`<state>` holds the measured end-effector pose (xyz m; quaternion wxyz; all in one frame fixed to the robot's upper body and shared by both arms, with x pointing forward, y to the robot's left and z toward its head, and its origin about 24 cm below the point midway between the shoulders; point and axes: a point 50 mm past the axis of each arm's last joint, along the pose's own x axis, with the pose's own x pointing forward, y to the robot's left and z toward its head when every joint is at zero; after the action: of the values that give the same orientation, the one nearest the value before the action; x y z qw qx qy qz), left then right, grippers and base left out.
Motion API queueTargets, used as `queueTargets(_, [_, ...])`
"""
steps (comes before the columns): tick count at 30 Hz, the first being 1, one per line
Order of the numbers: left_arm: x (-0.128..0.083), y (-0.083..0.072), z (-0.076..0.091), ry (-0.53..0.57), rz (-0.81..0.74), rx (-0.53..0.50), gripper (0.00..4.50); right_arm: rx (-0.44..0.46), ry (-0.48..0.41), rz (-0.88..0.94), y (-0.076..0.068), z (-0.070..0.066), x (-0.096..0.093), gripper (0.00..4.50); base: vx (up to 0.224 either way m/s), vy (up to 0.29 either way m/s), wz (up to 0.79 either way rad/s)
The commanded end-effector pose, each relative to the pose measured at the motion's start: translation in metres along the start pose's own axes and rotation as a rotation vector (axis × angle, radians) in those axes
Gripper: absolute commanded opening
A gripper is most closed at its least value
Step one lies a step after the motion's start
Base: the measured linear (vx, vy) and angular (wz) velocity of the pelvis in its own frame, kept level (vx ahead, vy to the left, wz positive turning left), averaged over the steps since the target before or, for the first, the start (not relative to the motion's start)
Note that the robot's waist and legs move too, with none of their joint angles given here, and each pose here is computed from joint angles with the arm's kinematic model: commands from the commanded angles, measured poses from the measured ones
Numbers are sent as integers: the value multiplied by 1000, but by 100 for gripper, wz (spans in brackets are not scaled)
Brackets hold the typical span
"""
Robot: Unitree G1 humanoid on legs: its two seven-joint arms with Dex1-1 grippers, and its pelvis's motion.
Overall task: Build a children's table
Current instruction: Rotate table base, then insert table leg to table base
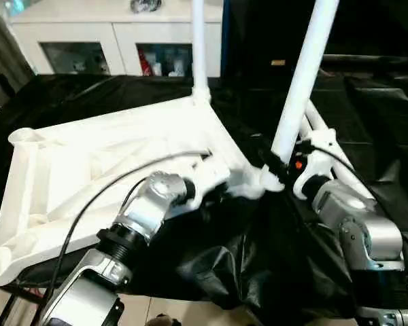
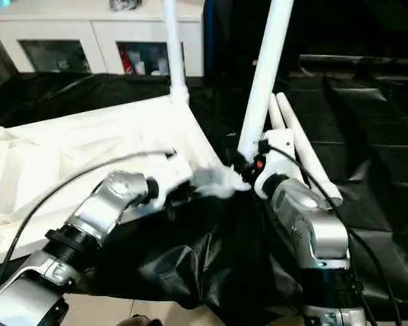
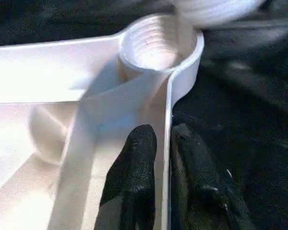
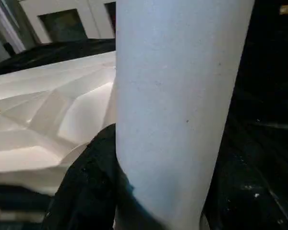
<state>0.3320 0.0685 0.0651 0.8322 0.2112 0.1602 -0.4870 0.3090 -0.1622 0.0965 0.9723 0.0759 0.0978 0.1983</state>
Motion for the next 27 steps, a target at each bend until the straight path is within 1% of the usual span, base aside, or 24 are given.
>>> queueTargets(1, [-7,10,4,-25,42,4,95,-38,-74,47,6,17,-1,191,0,0,0])
queueTargets(5, [-13,13,-3,-12,21,6,95,-125,-114,104,12,20,0,191,0,0,0])
queueTargets(10, [-14,13,-11,-6,-17,-29,95,-107,-109,96,8,19,0,191,0,0,0])
queueTargets(13, [-12,12,-12,-15,-39,-25,95,-99,-115,93,7,20,0,191,0,0,0])
queueTargets(16, [-7,9,-8,-51,-80,-37,95,-100,-119,90,5,20,0,191,0,0,0])
queueTargets(19, [-2,7,-4,-64,-97,-45,95,-104,-122,86,4,19,0,191,0,0,0])
queueTargets(23, [5,8,-2,-47,-95,-24,95,-109,-124,77,2,20,0,191,0,0,0])
queueTargets(27, [11,9,-4,-19,-88,3,95,-116,-124,76,1,20,-2,191,0,0,0])
